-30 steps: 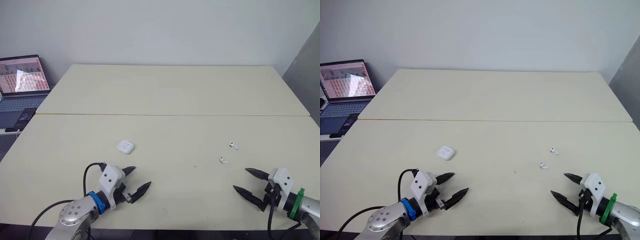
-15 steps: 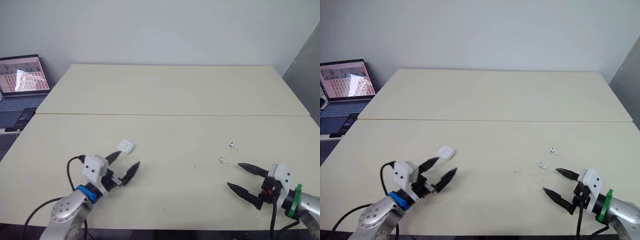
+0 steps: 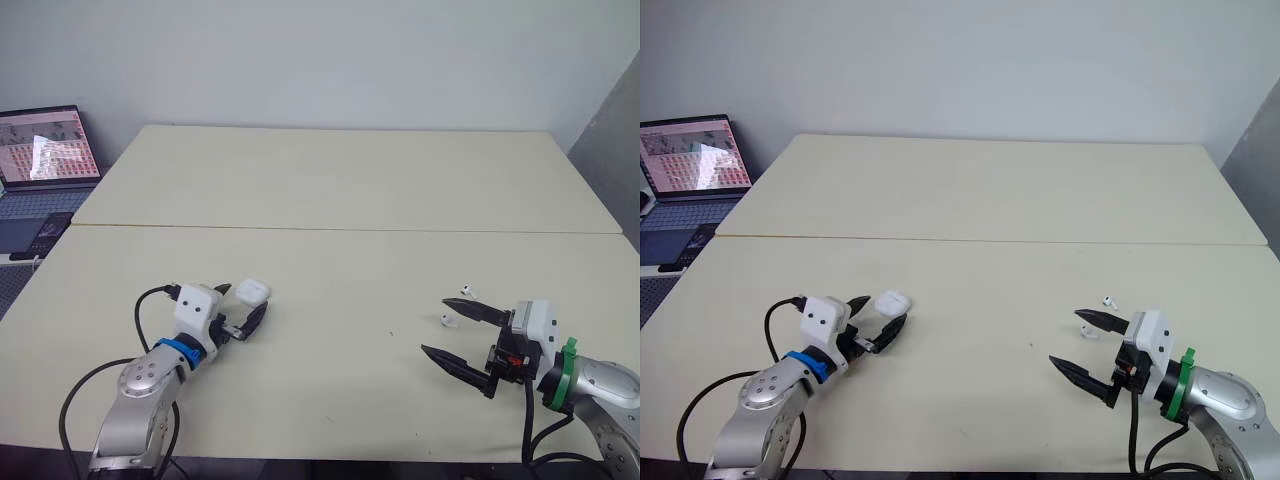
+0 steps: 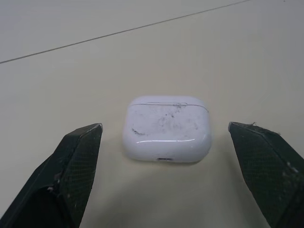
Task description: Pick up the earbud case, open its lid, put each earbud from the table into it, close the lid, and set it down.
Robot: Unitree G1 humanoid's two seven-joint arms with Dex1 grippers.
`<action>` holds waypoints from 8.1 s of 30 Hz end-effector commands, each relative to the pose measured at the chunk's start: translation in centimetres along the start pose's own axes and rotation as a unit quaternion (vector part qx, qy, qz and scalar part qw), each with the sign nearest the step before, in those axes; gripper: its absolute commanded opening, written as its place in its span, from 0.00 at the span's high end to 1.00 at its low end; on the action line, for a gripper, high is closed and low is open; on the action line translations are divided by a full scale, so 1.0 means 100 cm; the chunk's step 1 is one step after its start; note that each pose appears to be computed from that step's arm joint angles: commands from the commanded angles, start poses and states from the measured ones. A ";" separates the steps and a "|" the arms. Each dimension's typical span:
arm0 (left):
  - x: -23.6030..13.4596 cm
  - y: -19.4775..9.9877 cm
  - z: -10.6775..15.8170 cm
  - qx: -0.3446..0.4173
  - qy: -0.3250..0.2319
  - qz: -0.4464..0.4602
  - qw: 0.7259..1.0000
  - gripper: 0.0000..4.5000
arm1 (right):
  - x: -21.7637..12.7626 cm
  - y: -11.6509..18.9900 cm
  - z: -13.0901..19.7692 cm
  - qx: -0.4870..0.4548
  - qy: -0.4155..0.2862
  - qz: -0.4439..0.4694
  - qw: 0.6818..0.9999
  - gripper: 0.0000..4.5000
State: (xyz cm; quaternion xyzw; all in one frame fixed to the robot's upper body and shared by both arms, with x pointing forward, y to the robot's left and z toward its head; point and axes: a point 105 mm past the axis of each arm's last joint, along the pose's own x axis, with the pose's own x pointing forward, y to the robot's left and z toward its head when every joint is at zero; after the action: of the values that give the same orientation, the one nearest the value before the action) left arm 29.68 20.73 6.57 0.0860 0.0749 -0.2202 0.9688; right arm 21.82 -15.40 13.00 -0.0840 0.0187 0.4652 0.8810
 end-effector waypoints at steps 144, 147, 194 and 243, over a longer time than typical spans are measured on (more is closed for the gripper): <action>-0.003 -0.136 0.110 -0.076 -0.009 -0.580 0.811 0.82 | 0.066 0.034 0.066 0.049 0.099 0.253 0.961 0.82; -0.003 -0.136 0.110 -0.076 -0.010 -0.580 0.811 0.82 | 0.067 0.034 0.067 0.047 0.094 0.252 0.962 0.75; 0.002 -0.137 0.094 -0.050 -0.022 -0.555 0.830 0.82 | 0.080 -0.008 0.084 -0.040 0.059 0.139 0.988 0.01; 0.010 -0.132 0.072 -0.014 -0.049 -0.402 0.914 0.82 | 0.026 -0.068 -0.026 -0.106 0.410 0.056 0.904 0.84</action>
State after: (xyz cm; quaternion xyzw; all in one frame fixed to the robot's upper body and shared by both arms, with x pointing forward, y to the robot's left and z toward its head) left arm 26.07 7.85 10.48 0.0128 0.0872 -0.5812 0.8090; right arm 29.08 -17.67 10.65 -0.3525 0.3394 0.4352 0.7558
